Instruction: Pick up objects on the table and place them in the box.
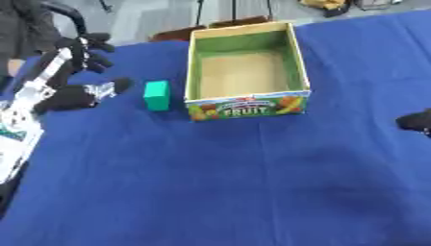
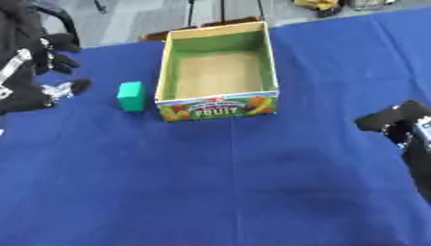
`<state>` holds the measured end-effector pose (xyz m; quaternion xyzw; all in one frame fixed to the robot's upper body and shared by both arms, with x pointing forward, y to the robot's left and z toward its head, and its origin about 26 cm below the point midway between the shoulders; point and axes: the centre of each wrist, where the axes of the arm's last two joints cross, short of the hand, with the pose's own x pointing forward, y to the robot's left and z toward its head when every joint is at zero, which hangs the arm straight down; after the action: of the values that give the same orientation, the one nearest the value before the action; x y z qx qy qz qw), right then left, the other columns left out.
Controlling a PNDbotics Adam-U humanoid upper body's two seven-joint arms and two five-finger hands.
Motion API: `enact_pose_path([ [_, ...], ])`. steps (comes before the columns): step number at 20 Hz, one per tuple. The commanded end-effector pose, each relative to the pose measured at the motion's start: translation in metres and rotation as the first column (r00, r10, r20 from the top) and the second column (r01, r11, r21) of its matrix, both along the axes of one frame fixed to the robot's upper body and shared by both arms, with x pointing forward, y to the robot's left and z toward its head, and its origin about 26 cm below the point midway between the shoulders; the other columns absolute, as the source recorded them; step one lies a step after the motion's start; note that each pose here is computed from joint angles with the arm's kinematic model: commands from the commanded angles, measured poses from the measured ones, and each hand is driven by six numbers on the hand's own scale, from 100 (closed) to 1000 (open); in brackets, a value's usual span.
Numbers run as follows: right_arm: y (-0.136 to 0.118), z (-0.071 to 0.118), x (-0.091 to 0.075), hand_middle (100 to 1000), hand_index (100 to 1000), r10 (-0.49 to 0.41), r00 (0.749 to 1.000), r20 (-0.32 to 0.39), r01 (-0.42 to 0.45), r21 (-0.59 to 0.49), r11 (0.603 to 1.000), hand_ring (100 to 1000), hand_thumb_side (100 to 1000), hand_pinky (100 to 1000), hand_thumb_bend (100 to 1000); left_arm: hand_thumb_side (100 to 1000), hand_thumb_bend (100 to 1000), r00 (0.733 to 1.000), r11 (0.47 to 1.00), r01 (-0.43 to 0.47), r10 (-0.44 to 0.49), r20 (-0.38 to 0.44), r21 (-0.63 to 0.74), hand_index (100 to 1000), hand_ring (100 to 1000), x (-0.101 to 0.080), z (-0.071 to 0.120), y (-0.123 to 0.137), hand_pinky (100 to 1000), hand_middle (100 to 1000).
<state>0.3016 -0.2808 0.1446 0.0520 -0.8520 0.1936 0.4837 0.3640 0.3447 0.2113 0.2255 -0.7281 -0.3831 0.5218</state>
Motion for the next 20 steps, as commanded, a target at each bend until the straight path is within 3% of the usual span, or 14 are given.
enact_pose_path([
  [1,-0.001,0.007,-0.001,513,547,0.009,1.0,0.021,-0.009,-0.027,1.0,687,875,746,100,390,683,0.999,0.982,-0.038,0.044,-0.028,0.184,920,740,0.007,0.024,0.02,736,779],
  [5,0.002,0.007,-0.001,513,547,0.025,1.0,0.018,-0.025,-0.031,0.999,687,876,746,100,357,705,0.996,0.941,-0.047,0.067,-0.05,0.334,908,740,0.018,0.042,0.04,744,771],
  [11,0.003,0.008,0.0,513,547,0.035,0.999,0.015,-0.035,-0.039,0.999,687,879,746,100,306,690,0.992,0.915,-0.017,0.067,-0.11,0.403,898,745,0.043,0.041,0.045,758,763],
  [14,0.003,0.008,0.0,513,547,0.041,0.999,0.016,-0.04,-0.043,0.998,687,880,746,100,287,681,0.99,0.909,-0.016,0.072,-0.119,0.417,897,748,0.055,0.033,0.046,762,762],
  [20,0.005,0.009,0.001,512,547,0.048,0.999,0.018,-0.047,-0.044,0.998,687,883,746,100,268,648,0.989,0.784,-0.086,0.14,-0.04,0.614,899,744,0.08,-0.003,0.042,760,758],
])
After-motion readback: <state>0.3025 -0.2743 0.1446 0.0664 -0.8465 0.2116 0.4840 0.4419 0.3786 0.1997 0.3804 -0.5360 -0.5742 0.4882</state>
